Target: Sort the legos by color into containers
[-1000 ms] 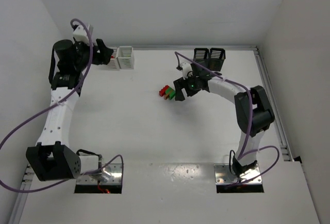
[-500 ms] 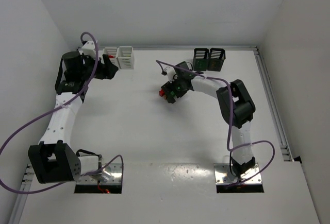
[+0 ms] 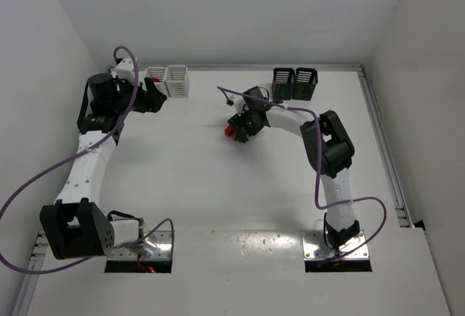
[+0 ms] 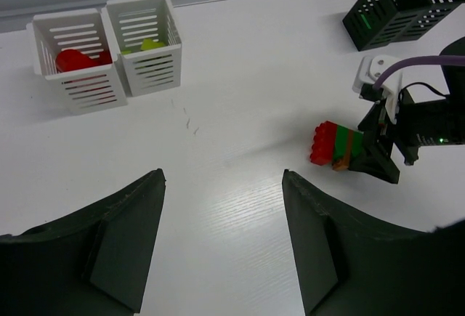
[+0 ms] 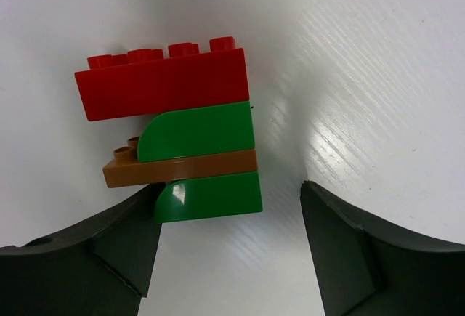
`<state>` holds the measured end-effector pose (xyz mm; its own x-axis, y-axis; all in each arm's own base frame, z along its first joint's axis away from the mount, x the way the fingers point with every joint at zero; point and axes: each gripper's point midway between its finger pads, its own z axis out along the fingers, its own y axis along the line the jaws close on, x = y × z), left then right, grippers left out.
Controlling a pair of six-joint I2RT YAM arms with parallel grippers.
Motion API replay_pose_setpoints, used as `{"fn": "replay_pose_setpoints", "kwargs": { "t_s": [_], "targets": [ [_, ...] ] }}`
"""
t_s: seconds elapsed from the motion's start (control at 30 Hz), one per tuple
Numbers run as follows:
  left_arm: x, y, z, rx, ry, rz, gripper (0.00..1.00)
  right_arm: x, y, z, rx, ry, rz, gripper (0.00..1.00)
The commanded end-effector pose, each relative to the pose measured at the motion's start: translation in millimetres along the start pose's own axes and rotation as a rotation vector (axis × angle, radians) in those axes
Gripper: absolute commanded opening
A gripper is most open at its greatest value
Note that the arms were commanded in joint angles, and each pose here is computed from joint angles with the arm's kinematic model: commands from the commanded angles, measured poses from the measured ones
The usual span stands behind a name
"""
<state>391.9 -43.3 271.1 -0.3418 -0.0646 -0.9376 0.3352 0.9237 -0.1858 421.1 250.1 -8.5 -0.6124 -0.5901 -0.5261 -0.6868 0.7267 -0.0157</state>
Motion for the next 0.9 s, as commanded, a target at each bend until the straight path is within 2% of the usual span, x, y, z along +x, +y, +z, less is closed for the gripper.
{"fn": "replay_pose_setpoints", "kwargs": {
  "t_s": [0.0,0.13,0.3,0.47,0.6,0.63,0.7,0.87],
  "targets": [
    [-3,0,-4,0.012,-0.023,0.014,0.71,-22,-1,-1,-0.015,-0.062,-0.046,0.74],
    [10,1,0,0.022,0.004,-0.001,0.71,-22,2,3,-0.038,-0.068,-0.069,0.73],
    [24,-2,4,0.049,0.037,-0.029,0.71,-25,5,4,-0.04,-0.078,-0.101,0.79],
    [35,-4,9,0.075,0.067,-0.065,0.71,-32,5,3,-0.043,-0.1,-0.128,0.77],
    [38,-3,12,0.075,0.076,-0.07,0.71,-33,8,3,-0.064,-0.106,-0.138,0.56],
    [41,-3,13,0.083,0.084,-0.075,0.71,-33,10,0,-0.072,-0.11,-0.15,0.45],
    [45,-5,13,0.094,0.092,-0.081,0.71,-29,13,-7,-0.084,-0.111,-0.16,0.31],
    [78,-29,11,0.223,0.165,-0.151,0.7,-17,32,-35,-0.152,-0.159,-0.193,0.12]
  ]
}}
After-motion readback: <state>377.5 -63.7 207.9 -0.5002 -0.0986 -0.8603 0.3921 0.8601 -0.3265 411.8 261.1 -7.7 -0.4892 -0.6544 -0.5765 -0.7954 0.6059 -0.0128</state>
